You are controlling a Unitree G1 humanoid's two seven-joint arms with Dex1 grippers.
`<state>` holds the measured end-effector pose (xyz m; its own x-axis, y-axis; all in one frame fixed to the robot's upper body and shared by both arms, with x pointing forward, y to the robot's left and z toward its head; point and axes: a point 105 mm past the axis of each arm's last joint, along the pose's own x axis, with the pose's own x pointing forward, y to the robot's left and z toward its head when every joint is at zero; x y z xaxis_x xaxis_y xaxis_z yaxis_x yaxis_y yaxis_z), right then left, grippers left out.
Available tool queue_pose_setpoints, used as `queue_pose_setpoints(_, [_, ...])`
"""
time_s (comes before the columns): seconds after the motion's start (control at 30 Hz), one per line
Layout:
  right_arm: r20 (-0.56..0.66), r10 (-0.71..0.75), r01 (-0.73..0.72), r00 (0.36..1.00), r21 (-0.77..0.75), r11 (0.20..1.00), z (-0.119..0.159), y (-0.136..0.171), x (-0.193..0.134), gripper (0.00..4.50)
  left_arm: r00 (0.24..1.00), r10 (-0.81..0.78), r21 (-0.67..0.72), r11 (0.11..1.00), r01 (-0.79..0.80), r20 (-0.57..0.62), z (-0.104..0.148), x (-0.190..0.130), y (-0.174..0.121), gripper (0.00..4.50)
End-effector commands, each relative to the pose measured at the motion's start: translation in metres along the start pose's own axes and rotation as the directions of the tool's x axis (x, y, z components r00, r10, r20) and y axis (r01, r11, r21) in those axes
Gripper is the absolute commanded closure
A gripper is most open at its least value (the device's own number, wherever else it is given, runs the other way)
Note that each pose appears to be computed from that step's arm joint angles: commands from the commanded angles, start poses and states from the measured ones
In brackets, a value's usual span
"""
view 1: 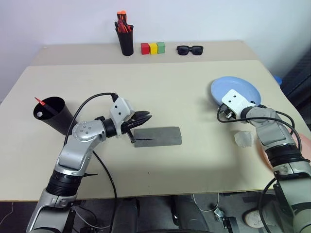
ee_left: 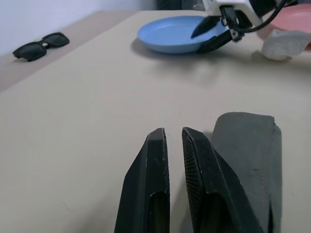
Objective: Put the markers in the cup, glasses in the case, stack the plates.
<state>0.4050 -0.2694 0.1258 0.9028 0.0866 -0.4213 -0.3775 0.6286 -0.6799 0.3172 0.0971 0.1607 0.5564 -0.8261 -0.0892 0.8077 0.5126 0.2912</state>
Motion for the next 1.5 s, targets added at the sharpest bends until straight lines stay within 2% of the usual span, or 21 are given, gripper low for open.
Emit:
queue_pose_setpoints(0.03, [0.066,-0.02,0.022,0.998,-0.035,0.999,0.017,-0.012,-0.008,4.45,0.998,0.02,0.014,1.0,-0.021,0.052,0.013,-0.002,0.003,4.01])
queue_pose_setpoints(0.1, [0.079,-0.024,0.029,0.997,-0.059,0.998,0.02,-0.013,-0.012,4.45,0.998,0.021,0.011,1.0,-0.021,0.052,0.012,-0.001,0.003,4.01])
queue_pose_setpoints(0.23, [0.105,-0.066,0.076,0.992,-0.094,0.993,0.021,-0.026,-0.042,4.45,0.998,-0.002,0.014,1.0,0.001,0.07,0.013,0.009,0.003,4.01])
queue_pose_setpoints(0.33, [0.082,-0.093,0.101,0.992,-0.104,0.989,0.01,-0.037,-0.083,4.45,0.996,-0.035,0.016,0.999,0.034,0.087,0.016,0.017,0.003,4.01])
queue_pose_setpoints(0.47, [0.03,-0.062,0.064,0.998,-0.092,0.994,-0.009,-0.036,-0.14,4.45,0.991,-0.088,0.028,0.996,0.085,0.097,0.017,0.027,0.001,4.01])
queue_pose_setpoints(0.6, [-0.067,-0.008,0.005,0.998,-0.045,0.999,-0.034,-0.019,-0.19,4.45,0.98,-0.163,0.031,0.987,0.16,0.117,0.02,0.041,-0.005,4.01])
queue_pose_setpoints(0.73, [-0.143,0.088,-0.084,0.986,0.028,0.996,-0.054,0.01,-0.216,4.45,0.965,-0.217,0.06,0.976,0.211,0.143,0.027,0.052,-0.008,4.01])
queue_pose_setpoints(0.8, [-0.159,0.113,-0.104,0.981,0.066,0.992,-0.059,0.019,-0.218,4.45,0.959,-0.233,0.065,0.972,0.225,0.164,0.032,0.055,-0.009,4.01])
queue_pose_setpoints(0.9, [-0.171,0.133,-0.122,0.976,0.073,0.99,-0.06,0.027,-0.216,3.48,0.947,-0.255,0.052,0.967,0.249,0.196,0.038,0.056,-0.011,4.01])
queue_pose_setpoints(1.07, [-0.109,0.096,-0.095,0.989,0.012,0.995,-0.044,0.024,-0.204,1.01,0.922,-0.332,0.054,0.943,0.328,0.197,0.043,0.045,-0.022,4.01])
queue_pose_setpoints(1.23, [0.018,0.071,-0.072,0.997,0.063,0.995,-0.027,0.033,-0.164,1.01,0.931,-0.327,0.051,0.945,0.323,0.161,0.036,0.036,-0.025,4.01])
queue_pose_setpoints(1.47, [-0.048,0.018,-0.011,0.999,0.132,0.991,-0.054,0.043,-0.123,1.01,0.946,-0.28,0.041,0.96,0.277,0.16,0.036,0.033,-0.026,4.01])
queue_pose_setpoints(1.5, [-0.058,0.017,-0.009,0.998,0.136,0.991,-0.057,0.044,-0.12,1.24,0.95,-0.272,0.044,0.962,0.269,0.156,0.035,0.033,-0.025,4.01])
